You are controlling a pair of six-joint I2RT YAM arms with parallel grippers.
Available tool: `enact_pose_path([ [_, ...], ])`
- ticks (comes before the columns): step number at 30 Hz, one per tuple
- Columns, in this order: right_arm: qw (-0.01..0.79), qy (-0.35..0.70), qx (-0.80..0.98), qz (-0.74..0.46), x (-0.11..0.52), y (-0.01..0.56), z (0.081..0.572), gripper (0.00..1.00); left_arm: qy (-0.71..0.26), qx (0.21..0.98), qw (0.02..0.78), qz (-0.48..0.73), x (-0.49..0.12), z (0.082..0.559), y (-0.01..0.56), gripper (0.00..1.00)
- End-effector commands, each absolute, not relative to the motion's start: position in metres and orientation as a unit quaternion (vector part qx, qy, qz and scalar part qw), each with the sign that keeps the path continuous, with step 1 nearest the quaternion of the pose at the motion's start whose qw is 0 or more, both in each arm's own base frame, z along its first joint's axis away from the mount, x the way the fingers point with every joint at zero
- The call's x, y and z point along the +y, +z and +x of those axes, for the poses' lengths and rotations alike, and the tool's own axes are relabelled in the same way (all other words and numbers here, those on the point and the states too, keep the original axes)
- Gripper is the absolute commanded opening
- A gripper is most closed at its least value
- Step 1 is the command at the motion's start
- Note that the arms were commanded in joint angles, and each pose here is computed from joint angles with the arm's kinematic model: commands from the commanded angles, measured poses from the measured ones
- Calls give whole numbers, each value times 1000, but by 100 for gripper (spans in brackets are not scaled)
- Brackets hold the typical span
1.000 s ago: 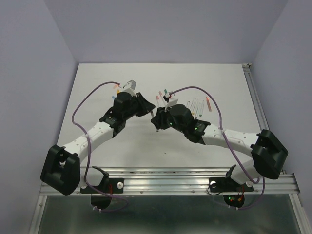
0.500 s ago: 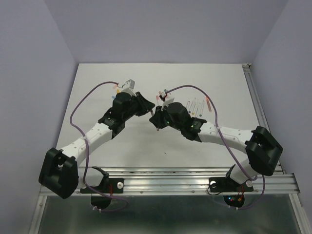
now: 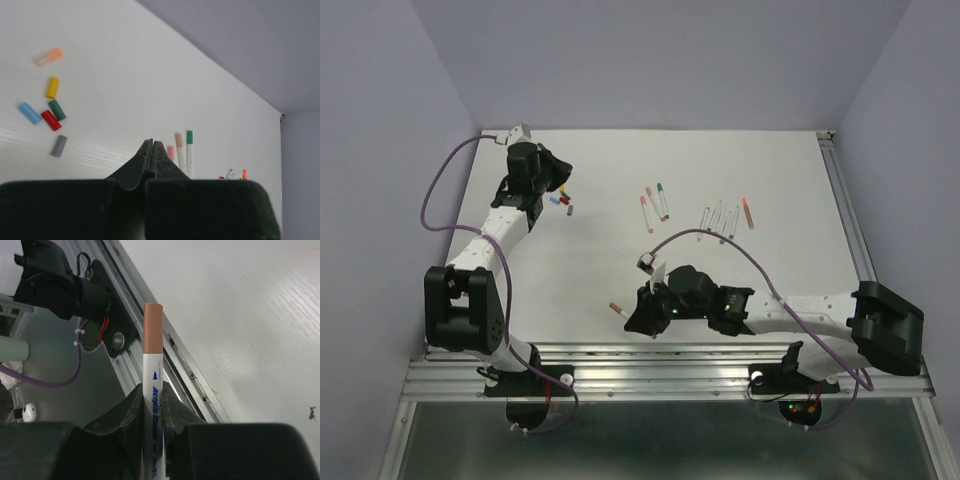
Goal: Open the pen caps
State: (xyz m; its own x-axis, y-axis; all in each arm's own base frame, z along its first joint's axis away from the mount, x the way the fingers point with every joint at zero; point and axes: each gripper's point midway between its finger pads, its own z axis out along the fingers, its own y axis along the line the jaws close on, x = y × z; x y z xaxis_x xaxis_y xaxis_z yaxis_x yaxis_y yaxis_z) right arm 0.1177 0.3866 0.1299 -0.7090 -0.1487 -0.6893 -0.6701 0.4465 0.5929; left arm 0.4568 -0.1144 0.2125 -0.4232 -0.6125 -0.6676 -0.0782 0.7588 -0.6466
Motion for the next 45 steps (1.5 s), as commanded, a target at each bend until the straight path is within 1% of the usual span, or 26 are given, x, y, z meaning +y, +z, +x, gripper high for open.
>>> enact_pose_path([
  [1,297,476,794,-234,379,154,122,1,-253,761,558,-215,-90,465,257,0],
  [2,318,464,796,-222,379,162,132,1,-251,764,554,-216,-88,462,250,0],
  [6,346,425,811,-204,366,163,151,1,-243,779,542,-203,-86,450,234,0],
  [8,355,420,812,-197,364,165,157,1,-251,788,530,-185,-92,442,225,0],
  [10,372,406,816,-178,361,166,168,1,-290,796,506,-164,-109,431,219,0],
  [11,380,401,816,-172,359,166,174,1,-310,798,493,-155,-117,424,215,11],
  [12,388,399,816,-158,358,168,185,1,-330,799,481,-145,-128,418,212,25],
  [13,395,403,812,-151,360,174,192,1,-360,798,468,-123,-142,408,213,52],
  [14,400,405,808,-152,362,178,198,1,-373,797,460,-116,-149,401,205,64],
  [15,407,407,804,-149,364,184,204,1,-384,796,453,-118,-156,395,204,73],
  [16,411,404,804,-147,366,182,213,1,-397,797,444,-102,-171,386,203,76],
  [17,422,410,795,-149,372,195,220,1,-404,797,438,-101,-178,379,200,83],
  [18,422,406,796,-150,376,190,226,1,-414,797,430,-89,-190,371,200,85],
  [20,436,410,787,-148,383,205,240,1,-427,797,420,-84,-203,359,201,85],
  [23,444,408,785,-146,389,206,254,1,-441,790,419,-78,-212,349,208,85],
  [28,473,410,769,-131,395,223,279,1,-450,782,425,-76,-218,340,219,80],
  [30,483,407,765,-126,397,226,287,1,-453,782,421,-78,-220,338,218,75],
  [35,503,405,755,-114,398,236,297,1,-461,782,413,-77,-223,334,218,68],
  [43,515,396,752,-113,403,238,309,1,-481,776,402,-67,-233,327,223,64],
  [45,516,395,752,-110,404,237,313,1,-484,776,399,-67,-233,327,223,56],
])
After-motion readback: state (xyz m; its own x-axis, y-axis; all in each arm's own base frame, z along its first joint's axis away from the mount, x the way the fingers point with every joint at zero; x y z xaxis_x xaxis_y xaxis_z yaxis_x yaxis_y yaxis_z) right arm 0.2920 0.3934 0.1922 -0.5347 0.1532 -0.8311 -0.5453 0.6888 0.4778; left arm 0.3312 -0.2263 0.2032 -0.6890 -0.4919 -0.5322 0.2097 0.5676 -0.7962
